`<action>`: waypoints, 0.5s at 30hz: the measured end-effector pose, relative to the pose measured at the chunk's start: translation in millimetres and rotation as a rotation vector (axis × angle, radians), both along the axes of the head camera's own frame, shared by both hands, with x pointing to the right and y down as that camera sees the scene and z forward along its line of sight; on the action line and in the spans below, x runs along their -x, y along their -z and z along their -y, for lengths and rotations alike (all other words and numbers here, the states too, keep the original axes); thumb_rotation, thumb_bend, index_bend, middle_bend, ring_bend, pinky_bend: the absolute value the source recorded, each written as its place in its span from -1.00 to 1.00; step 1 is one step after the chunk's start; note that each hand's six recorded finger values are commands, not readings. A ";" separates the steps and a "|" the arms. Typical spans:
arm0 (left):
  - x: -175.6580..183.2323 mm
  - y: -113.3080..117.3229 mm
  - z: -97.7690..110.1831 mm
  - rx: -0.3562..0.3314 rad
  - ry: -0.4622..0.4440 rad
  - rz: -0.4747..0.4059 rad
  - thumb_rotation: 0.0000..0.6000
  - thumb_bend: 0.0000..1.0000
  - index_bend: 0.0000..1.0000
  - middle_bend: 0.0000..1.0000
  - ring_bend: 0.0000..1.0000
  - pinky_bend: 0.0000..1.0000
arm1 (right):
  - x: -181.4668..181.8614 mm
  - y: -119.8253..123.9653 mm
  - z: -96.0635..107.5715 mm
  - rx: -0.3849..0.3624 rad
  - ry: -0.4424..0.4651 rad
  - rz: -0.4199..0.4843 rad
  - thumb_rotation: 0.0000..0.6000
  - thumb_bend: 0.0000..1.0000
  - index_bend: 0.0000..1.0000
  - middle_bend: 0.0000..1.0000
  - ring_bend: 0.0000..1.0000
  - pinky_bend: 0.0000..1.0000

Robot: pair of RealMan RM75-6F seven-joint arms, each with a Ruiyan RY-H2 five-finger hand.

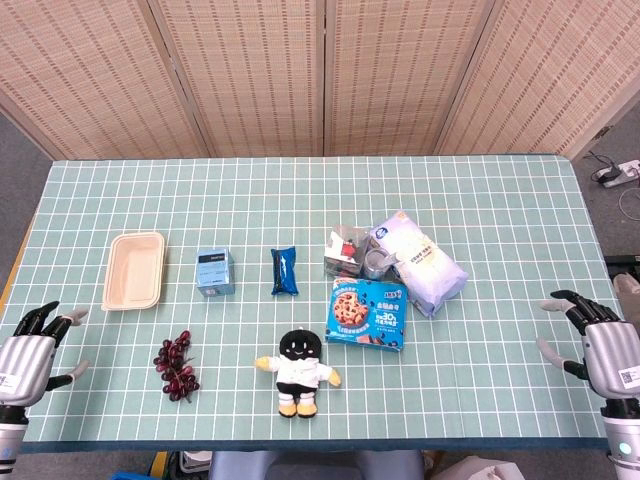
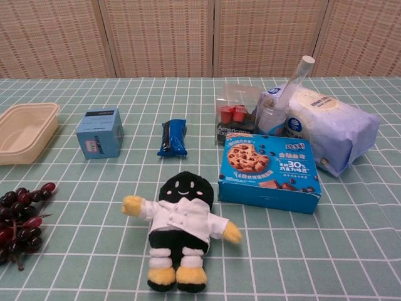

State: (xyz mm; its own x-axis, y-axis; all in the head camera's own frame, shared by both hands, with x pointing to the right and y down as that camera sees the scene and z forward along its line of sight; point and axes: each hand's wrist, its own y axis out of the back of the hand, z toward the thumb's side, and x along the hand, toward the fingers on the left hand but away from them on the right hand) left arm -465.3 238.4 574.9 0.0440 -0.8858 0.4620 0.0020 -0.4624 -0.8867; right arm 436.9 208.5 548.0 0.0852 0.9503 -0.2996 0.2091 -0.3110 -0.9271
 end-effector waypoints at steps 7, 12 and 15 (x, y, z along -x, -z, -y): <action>-2.6 2.9 1.0 -0.023 0.009 -0.018 1.00 -0.62 -0.12 -0.21 -0.44 -0.16 | 1.5 -7.5 -0.2 -0.010 0.049 -0.082 1.00 -0.12 -0.11 -0.02 -0.10 0.47; -1.6 10.6 0.2 -0.028 0.023 -0.027 1.00 -0.62 -0.07 -0.15 -0.37 -0.13 | 13.9 -15.7 -0.3 -0.027 0.082 -0.081 1.00 0.07 -0.10 0.29 0.33 0.74; -1.3 17.4 0.0 -0.030 0.031 -0.038 1.00 -0.62 -0.06 -0.12 -0.35 -0.13 | 21.0 -22.0 -0.4 -0.025 0.097 -0.097 1.00 0.32 -0.10 0.69 0.74 0.94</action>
